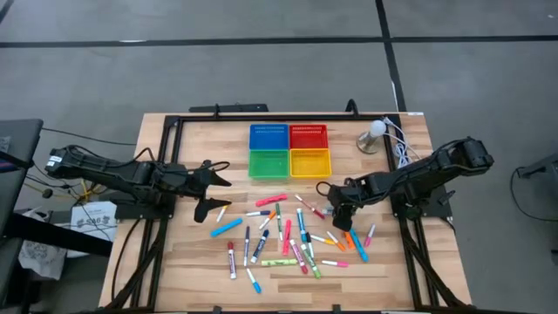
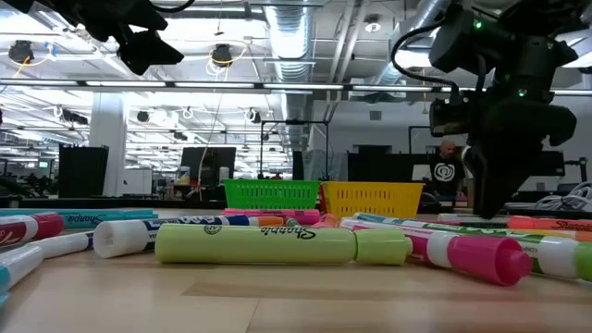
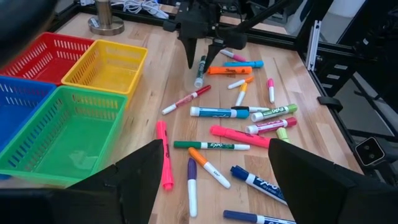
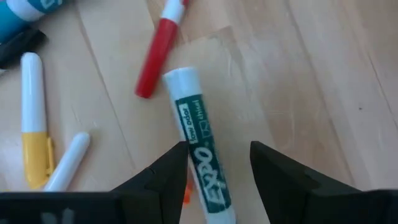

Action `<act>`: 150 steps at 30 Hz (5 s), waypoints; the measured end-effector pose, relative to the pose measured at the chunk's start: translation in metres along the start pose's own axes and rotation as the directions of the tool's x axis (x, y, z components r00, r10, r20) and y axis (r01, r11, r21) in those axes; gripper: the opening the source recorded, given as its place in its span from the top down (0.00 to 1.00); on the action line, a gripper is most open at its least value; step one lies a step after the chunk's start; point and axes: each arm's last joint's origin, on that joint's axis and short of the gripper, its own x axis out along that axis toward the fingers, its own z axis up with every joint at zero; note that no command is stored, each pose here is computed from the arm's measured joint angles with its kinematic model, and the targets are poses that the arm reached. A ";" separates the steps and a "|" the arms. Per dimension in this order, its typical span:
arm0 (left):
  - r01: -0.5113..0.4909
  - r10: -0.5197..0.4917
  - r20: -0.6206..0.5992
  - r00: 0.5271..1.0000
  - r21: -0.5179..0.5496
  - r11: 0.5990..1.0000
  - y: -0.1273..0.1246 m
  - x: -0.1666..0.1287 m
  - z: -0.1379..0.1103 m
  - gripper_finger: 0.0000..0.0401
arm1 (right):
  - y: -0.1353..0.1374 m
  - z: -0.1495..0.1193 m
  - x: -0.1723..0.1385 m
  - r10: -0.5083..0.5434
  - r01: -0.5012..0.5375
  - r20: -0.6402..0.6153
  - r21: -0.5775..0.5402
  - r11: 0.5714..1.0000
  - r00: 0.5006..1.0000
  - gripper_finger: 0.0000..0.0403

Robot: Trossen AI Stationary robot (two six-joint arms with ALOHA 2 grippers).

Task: Pick & Place Markers
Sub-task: Put the green thick dry erase marker into the red bin, then put the blue thick dry erase marker into the red bin

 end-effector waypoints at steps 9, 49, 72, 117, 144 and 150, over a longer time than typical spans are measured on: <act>0.001 -0.001 0.006 1.000 -0.001 1.000 0.000 0.000 0.001 0.28 | 0.000 0.000 0.017 -0.035 0.033 -0.054 -0.043 0.999 0.998 0.59; 0.001 -0.001 0.022 1.000 -0.004 1.000 0.000 0.000 0.002 0.28 | 0.015 0.085 -0.058 0.088 -0.079 0.299 -0.041 0.996 0.950 0.84; 0.002 -0.002 0.030 1.000 -0.005 1.000 0.000 0.000 0.003 0.28 | -0.054 0.155 -0.135 -0.053 0.108 0.556 -0.066 0.992 0.829 0.84; -0.076 0.077 0.072 0.994 -0.014 0.997 0.002 0.000 0.006 0.28 | -0.185 0.175 -0.037 -0.203 0.214 0.280 -0.009 0.977 0.938 0.84; -0.063 0.071 0.105 0.992 -0.070 0.996 0.001 -0.001 0.009 0.28 | -0.178 0.181 -0.058 -0.215 0.212 0.236 0.040 0.976 0.948 0.60; -0.057 0.065 0.110 0.992 -0.075 0.996 0.001 -0.001 0.010 0.28 | -0.161 0.192 -0.091 -0.196 0.194 0.221 0.028 0.981 0.955 0.62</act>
